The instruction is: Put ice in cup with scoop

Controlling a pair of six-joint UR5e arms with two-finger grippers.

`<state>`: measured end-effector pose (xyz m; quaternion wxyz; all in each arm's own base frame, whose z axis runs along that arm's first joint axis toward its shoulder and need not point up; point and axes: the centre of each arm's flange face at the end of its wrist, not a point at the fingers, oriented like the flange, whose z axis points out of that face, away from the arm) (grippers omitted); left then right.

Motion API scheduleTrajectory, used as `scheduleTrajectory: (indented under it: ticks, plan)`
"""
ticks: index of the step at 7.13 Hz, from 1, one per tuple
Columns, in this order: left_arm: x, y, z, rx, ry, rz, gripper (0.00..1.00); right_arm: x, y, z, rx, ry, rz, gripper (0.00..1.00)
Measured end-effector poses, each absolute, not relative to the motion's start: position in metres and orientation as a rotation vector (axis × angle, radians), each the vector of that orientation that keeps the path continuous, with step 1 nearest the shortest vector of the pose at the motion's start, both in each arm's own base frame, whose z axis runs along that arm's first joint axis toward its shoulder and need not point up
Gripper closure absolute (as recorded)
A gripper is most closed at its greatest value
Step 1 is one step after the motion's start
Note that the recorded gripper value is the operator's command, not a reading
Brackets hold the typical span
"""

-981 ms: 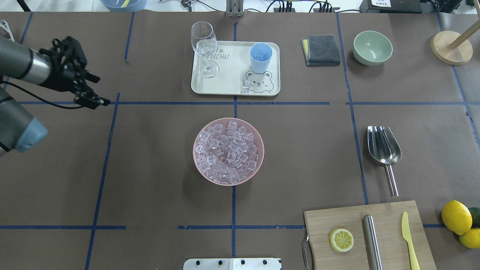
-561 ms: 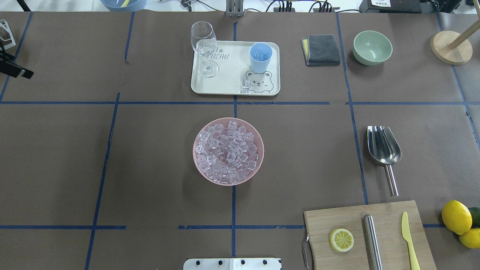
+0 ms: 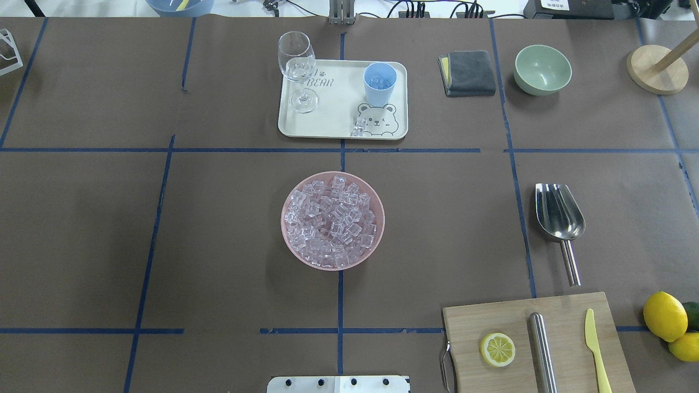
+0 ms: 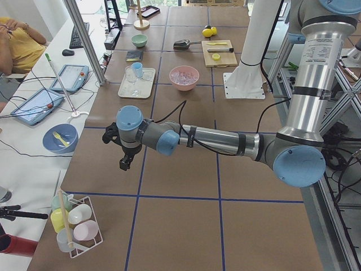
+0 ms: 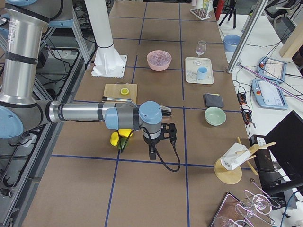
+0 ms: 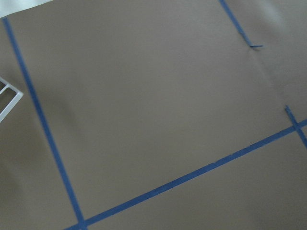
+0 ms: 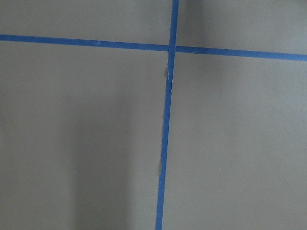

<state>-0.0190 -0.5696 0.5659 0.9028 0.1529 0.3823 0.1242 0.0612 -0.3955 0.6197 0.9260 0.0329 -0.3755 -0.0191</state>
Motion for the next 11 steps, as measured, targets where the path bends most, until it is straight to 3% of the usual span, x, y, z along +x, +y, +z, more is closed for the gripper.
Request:
scheduleTrajectory:
  ticks: [4,11]
  plan:
    - [-0.072,-0.534,0.618,0.138,0.745,0.139,0.0,0.061,-0.395,0.618,0.08,-0.769,-0.046,0.0]
    - [-0.079,-0.509,0.639,0.071,0.8,0.005,0.0,0.061,-0.395,0.617,0.084,-0.774,-0.049,0.0]
